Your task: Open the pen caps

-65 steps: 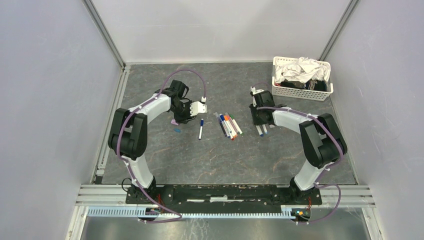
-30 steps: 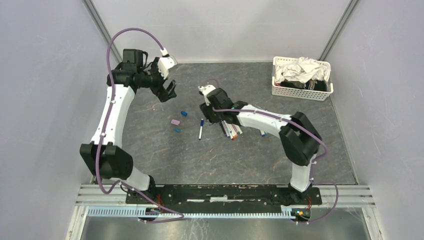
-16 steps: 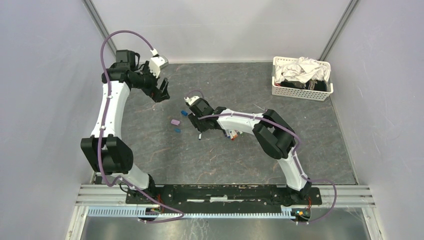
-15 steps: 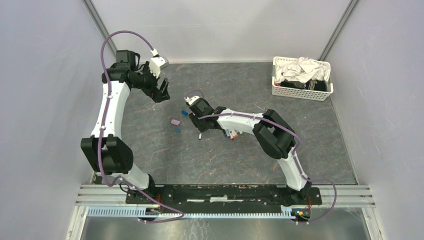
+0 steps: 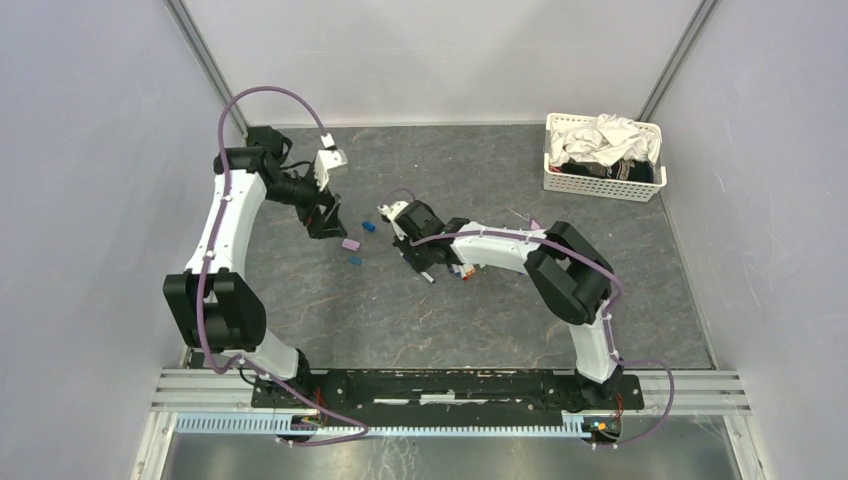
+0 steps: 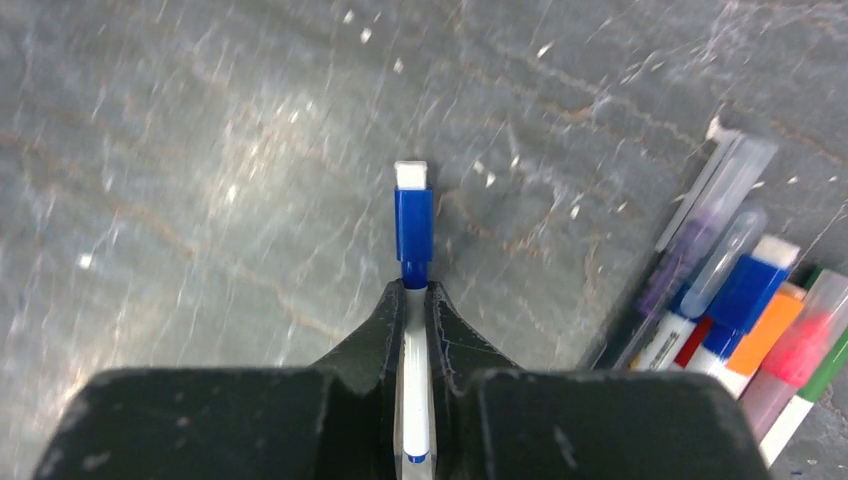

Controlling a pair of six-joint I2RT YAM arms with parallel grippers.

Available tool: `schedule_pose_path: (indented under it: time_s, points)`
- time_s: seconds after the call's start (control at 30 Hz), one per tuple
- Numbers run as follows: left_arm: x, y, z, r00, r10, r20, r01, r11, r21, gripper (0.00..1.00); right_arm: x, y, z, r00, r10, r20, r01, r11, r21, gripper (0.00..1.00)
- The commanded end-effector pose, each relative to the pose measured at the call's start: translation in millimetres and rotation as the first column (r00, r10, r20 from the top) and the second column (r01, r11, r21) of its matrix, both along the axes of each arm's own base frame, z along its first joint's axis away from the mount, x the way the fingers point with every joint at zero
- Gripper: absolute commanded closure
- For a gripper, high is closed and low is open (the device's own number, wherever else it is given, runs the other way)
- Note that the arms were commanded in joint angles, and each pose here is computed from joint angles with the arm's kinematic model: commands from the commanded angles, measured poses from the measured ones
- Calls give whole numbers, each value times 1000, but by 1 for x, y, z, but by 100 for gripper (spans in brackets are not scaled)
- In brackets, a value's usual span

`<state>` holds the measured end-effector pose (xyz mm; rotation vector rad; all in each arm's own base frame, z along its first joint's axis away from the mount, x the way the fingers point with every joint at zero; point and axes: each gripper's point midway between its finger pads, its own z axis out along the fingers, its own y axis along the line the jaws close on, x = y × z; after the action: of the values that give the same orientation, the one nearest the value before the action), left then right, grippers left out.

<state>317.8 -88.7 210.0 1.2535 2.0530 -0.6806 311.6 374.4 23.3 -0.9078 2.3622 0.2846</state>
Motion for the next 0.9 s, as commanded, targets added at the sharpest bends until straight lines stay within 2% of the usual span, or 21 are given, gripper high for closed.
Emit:
schedule_pose_path:
  time_s: [0.0, 0.13, 0.3, 0.47, 0.53, 0.87]
  points:
    - [-35, -16, -6, 977, -212, 26, 212, 977, 17, 0, -17, 10, 47, 980, 197, -10, -193, 966, 170, 98]
    - [-62, -31, -26, 937, -349, -11, 349, 936, 37, 0, -44, 24, 78, 922, 383, -53, -342, 872, 351, 100]
    - [-77, -55, -39, 900, -433, 39, 428, 899, 94, 0, -66, 33, 114, 854, 515, -77, -411, 757, 508, 100]
    - [-76, -74, -32, 872, -472, 130, 456, 880, 133, 13, -88, 41, 142, 780, 620, -84, -436, 635, 637, 100]
    - [-78, -78, -30, 859, -491, 146, 476, 870, 131, 15, -96, 44, 152, 751, 656, -78, -445, 590, 674, 100]
    - [-95, -80, -45, 818, -561, 125, 537, 824, 181, 23, -97, 41, 172, 726, 683, -82, -393, 510, 765, 100]
